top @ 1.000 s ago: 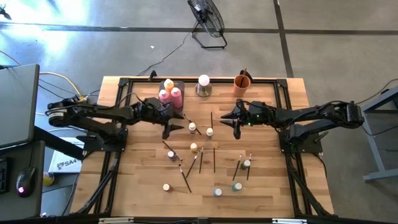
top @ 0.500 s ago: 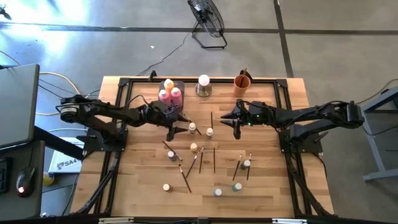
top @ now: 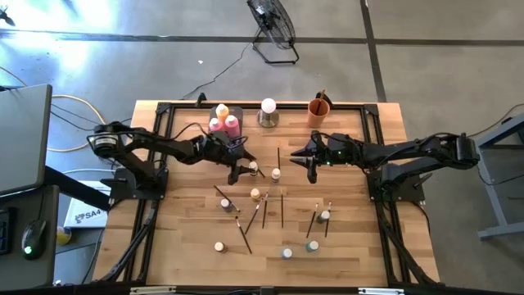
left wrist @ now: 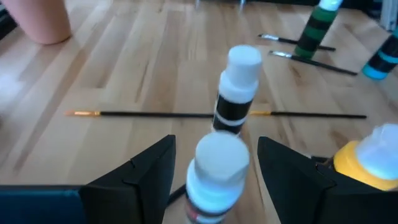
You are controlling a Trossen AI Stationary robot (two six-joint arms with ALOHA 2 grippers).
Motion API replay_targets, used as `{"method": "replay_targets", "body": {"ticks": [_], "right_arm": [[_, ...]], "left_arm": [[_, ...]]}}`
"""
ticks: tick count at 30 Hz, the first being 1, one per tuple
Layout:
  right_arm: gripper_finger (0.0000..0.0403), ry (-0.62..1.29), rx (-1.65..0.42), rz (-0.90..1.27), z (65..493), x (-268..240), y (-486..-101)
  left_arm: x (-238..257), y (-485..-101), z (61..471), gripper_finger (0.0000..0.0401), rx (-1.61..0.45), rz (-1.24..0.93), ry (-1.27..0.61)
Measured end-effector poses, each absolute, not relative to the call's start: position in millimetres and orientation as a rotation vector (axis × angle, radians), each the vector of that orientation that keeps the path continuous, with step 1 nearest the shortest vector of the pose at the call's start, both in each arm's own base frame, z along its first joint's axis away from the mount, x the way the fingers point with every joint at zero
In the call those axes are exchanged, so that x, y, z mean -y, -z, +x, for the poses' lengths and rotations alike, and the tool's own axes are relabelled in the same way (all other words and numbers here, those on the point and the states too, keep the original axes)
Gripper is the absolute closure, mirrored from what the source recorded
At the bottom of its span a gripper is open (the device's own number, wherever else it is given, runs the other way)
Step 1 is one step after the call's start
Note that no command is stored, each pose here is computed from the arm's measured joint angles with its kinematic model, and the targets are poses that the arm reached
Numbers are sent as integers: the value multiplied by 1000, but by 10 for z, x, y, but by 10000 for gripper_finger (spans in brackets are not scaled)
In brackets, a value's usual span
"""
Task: Pick & Place Paint Supplies
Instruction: Put the left small white black paint bottle into the gray bin
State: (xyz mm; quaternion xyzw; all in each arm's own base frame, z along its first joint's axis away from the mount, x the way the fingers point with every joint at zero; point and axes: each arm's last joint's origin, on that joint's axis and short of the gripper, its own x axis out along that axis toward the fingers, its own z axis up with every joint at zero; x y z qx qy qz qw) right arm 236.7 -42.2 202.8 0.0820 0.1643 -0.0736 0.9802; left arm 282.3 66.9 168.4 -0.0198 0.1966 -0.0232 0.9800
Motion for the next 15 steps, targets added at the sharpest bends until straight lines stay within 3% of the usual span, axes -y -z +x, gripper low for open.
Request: {"method": "replay_targets", "body": {"ticks": [15], "right_arm": [[312, 148, -331, 165, 2367, 422, -2028]], "left_arm": [[-674, -1653, 2826, 176, -445, -50, 32]]}}
